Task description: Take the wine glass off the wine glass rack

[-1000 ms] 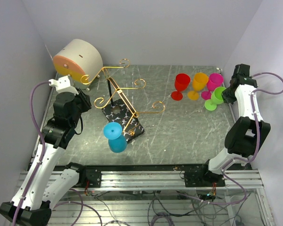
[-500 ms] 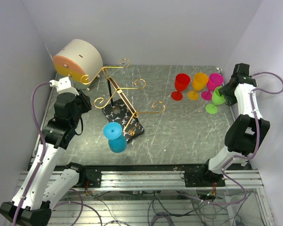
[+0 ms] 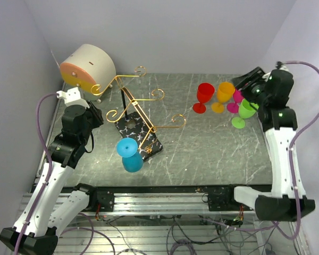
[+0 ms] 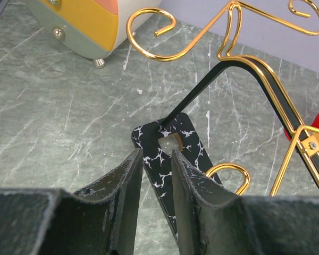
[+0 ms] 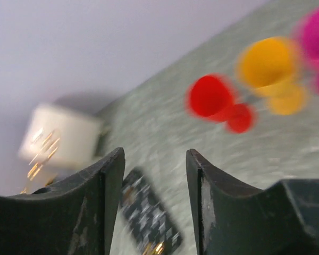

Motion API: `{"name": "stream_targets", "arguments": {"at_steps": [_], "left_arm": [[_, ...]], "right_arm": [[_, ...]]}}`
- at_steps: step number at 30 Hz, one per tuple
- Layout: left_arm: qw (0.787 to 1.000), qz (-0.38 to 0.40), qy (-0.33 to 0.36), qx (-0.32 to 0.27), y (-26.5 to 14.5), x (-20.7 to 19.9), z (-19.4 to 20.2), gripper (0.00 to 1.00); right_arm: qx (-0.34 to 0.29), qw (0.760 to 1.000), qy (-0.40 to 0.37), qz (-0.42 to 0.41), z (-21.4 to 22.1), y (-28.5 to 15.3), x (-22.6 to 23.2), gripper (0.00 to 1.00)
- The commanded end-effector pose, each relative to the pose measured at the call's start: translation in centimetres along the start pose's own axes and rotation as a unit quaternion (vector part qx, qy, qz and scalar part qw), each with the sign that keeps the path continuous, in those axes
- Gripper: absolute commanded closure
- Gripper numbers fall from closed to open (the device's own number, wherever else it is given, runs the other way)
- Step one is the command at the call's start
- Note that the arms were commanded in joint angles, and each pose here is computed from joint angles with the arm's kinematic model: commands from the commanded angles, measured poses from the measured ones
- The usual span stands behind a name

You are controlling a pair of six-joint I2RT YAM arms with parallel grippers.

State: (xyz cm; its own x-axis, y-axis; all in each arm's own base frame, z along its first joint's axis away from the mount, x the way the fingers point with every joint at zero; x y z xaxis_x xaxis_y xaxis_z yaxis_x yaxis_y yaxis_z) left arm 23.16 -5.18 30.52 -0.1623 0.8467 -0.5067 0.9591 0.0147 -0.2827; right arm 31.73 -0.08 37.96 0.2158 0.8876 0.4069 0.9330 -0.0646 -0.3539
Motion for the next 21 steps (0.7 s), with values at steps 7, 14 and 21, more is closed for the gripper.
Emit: {"name": "stream_targets", "arguments": {"at_steps": [7,14,21], "left_arm": [[1.000,-0.006,-0.003,-0.020,0.0,0.3,-0.3,0.61],[1.000,-0.008,-0.007,-0.022,0.0,0.4,-0.3,0.61],[0.999,-0.010,-0.007,-0.033,-0.4,0.6,-0.5,0.61]], "right_arm": [[0.190,0.833,-0.124,-0.504,14.0,-12.9,19.2,0.50],[0.219,0.790,-0.181,-0.543,17.2,-17.4,22.7,0.48],[0.259,0.779,-0.212,-0.531,20.9,-17.4,24.4,0.48]]}}
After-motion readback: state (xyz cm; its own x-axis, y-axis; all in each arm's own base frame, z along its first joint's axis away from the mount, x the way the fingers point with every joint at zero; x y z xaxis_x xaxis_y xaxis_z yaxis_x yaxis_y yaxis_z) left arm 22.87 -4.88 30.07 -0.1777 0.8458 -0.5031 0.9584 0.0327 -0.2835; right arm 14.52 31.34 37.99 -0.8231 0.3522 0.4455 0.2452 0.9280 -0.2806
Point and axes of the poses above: each gripper's point midway between its finger pads, its own y axis out along the fingers, its own x axis along the line the jaws close on, z = x × y, the point moved 6 cm from there along -y, back along the fingers, and after that the axes turned 13 degrees about -y, right-handed, at the moved point
